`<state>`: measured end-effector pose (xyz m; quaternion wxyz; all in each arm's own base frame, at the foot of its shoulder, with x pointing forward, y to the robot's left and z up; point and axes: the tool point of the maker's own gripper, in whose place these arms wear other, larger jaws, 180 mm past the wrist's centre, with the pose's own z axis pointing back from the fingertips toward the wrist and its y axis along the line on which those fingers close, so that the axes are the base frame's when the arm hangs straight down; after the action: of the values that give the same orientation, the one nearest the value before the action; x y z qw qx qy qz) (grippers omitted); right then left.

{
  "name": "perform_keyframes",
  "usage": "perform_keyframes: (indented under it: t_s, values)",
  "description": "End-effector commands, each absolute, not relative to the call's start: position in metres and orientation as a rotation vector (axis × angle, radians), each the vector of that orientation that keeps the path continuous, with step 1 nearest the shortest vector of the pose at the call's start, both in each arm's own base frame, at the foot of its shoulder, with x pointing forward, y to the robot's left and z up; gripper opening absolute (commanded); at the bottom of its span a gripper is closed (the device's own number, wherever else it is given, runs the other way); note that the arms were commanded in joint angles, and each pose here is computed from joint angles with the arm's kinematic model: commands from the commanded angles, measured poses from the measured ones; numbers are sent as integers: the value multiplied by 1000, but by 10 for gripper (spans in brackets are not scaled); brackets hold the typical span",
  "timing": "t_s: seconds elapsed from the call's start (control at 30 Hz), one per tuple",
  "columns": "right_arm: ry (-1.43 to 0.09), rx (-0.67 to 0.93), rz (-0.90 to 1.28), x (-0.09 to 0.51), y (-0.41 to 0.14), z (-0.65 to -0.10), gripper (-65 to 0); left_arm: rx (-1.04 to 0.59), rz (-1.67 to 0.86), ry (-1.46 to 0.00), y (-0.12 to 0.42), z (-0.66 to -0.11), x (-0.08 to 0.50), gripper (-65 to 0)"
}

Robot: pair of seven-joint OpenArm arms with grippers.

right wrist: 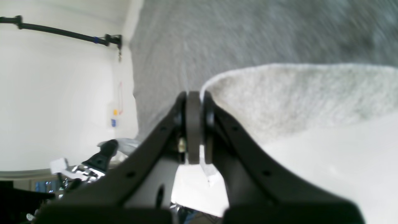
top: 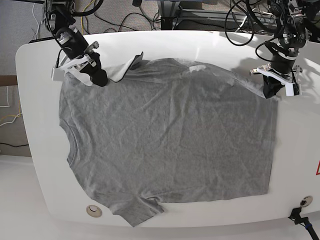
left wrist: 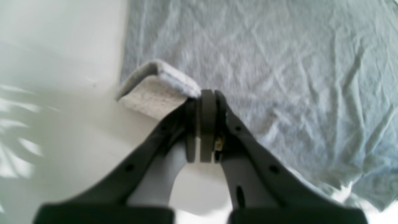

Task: Fold the T-shirt properly
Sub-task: 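Lift the grasped edge and pull it across the shirt body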

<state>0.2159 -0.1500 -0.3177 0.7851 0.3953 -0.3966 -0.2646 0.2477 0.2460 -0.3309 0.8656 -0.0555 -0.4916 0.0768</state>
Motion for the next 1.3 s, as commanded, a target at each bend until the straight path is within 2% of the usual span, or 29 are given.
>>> perform_keyframes:
  t_s: [0.0,0.07,0.3,0.7,1.27]
  values:
    - [-926,881,-538,232,-151,-298,-650,-117,147,-1103,248,-312,263,-650]
    - [-970,892,-516,247,-152,-287,-650,-121,145,-1135,247,-302,275,-650]
    - [-1021,907,-536,285,-164,-286,-650,-140,153,-1095,249,-299,305,-650]
    - [-983,959,-599,357,-180,-302,-650,-187,267,-1042,268,-330,342,-650]
    - [-987,931,-632,411,-193,-307,-650,-190,342,-968,295,-356,365,-650]
